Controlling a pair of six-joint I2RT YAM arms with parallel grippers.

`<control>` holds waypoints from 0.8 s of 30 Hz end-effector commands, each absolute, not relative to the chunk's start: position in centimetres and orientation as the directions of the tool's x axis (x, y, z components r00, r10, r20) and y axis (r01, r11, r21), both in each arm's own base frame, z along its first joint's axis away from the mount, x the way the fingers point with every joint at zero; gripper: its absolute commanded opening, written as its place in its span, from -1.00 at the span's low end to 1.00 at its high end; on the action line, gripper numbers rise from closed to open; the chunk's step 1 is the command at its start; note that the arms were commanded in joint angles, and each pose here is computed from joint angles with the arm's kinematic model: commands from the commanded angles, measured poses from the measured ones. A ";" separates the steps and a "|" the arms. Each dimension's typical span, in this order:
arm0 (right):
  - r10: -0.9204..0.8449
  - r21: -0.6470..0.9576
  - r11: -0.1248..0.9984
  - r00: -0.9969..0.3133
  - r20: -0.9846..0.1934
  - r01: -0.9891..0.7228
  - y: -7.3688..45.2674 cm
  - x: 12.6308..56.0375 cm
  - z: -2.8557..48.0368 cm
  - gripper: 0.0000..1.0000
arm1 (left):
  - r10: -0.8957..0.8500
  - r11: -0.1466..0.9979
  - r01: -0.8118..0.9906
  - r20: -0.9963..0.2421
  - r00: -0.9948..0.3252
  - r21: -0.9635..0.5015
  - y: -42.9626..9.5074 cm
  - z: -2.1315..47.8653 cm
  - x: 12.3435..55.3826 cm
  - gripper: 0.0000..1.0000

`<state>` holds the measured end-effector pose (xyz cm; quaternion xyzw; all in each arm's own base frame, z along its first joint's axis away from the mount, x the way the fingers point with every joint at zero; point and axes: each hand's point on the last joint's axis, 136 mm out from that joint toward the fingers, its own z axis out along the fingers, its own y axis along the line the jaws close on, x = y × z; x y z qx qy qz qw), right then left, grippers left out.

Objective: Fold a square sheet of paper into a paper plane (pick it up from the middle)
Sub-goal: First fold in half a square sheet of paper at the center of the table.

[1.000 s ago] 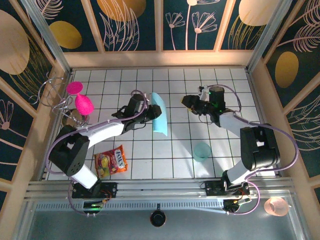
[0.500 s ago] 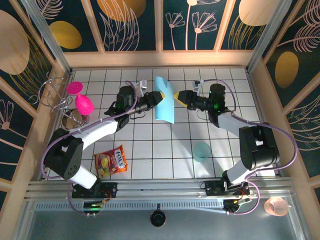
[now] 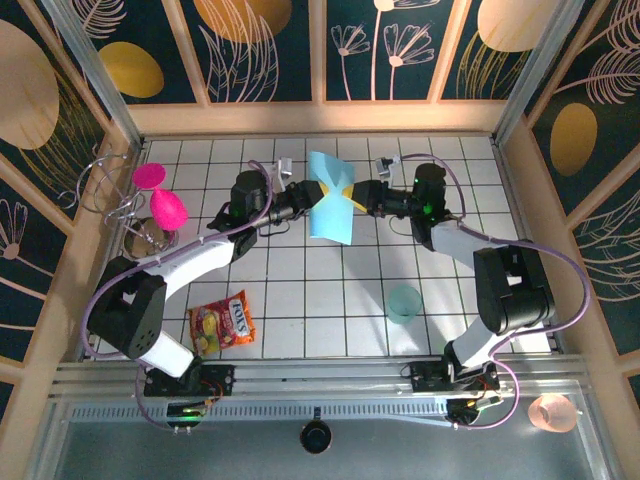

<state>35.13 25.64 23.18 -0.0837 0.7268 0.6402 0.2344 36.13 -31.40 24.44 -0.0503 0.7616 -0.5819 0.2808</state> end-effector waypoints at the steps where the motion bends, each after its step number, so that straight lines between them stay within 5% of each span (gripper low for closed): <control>1: 0.172 0.871 0.150 -0.855 -0.490 -0.468 25.3 34.3 24.6 -0.18 | -0.424 0.324 0.253 -0.379 -0.823 -0.912 -31.1 25.0 36.9 -0.43; 7: 0.195 0.879 0.211 -0.863 -0.466 -0.427 25.0 35.1 24.0 -0.89 | -0.432 0.343 0.228 -0.368 -0.823 -0.911 -30.8 24.0 37.1 -0.41; 9: 0.211 0.872 0.246 -0.855 -0.474 -0.422 24.6 35.5 24.0 -0.98 | -0.439 0.361 0.211 -0.365 -0.821 -0.908 -30.6 23.4 37.2 -0.30; 15: 0.269 0.869 0.323 -0.844 -0.464 -0.374 21.6 36.7 24.2 -1.00 | -0.464 0.543 0.098 -0.395 -0.793 -0.834 -27.4 18.5 38.1 0.53; 20: 0.286 0.814 0.470 -0.814 -0.506 -0.342 18.4 37.4 24.9 -1.00 | -0.454 0.687 0.047 -0.478 -0.752 -0.725 -24.2 16.5 38.2 0.96; 24: 0.263 0.761 0.575 -0.812 -0.521 -0.302 17.4 37.8 25.4 -1.00 | -0.444 0.722 0.051 -0.518 -0.731 -0.690 -23.1 16.5 37.9 0.98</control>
